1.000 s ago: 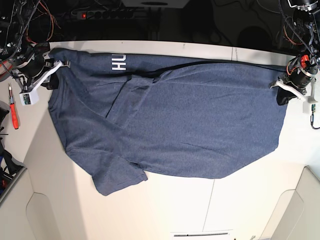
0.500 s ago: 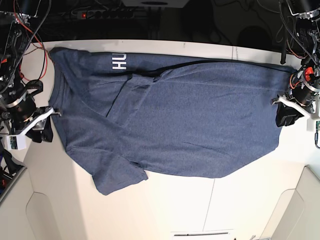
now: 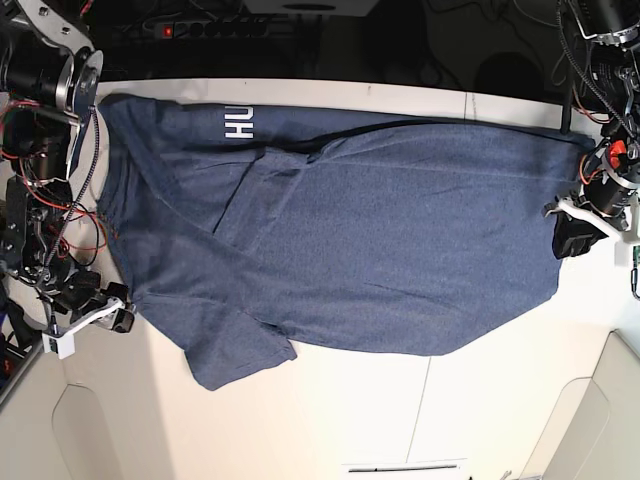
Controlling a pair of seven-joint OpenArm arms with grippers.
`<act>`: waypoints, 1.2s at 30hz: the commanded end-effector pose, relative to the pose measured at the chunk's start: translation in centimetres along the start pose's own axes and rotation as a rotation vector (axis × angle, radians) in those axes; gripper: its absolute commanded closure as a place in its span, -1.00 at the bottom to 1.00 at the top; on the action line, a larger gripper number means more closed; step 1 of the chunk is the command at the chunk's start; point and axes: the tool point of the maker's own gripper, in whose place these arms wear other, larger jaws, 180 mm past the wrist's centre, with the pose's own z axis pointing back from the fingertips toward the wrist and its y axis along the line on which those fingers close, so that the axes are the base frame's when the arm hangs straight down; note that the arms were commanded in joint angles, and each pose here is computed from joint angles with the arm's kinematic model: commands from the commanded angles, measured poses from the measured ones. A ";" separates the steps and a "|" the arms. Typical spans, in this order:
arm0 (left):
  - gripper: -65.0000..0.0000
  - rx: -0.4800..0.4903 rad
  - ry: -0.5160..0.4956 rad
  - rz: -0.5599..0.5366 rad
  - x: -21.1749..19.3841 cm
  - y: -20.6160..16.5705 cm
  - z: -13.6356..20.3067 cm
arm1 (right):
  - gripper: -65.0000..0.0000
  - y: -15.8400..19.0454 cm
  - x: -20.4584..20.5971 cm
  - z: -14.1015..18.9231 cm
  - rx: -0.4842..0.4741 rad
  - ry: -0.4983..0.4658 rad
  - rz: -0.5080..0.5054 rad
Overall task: Layout the t-shirt on the table in an organized manner, then fold the t-shirt properly
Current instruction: 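Move both grippers along the shirt sides toward the hem and grasp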
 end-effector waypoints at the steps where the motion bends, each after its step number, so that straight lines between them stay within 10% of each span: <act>1: 0.30 -0.005 -0.054 -0.013 1.9 0.1 0.1 | 0.04 0.2 1.9 -0.2 0.013 -0.033 0.008; 11: 0.30 -0.070 -0.044 -0.050 2.1 -2.5 -1.5 | 0.08 1.9 -3.3 -2.3 -0.004 0.128 0.120; 18: 0.30 0.012 -0.058 -0.075 4.4 -0.8 -3.4 | 1.00 2.1 -3.4 -2.3 0.006 0.129 0.126; 29: 0.29 -0.016 0.010 0.276 3.8 2.5 -11.4 | 1.00 2.1 -3.2 -2.3 0.008 0.118 0.124; 36: 0.26 0.029 -0.022 0.315 6.9 3.9 -13.1 | 1.00 2.1 -3.1 -2.3 0.008 0.117 0.123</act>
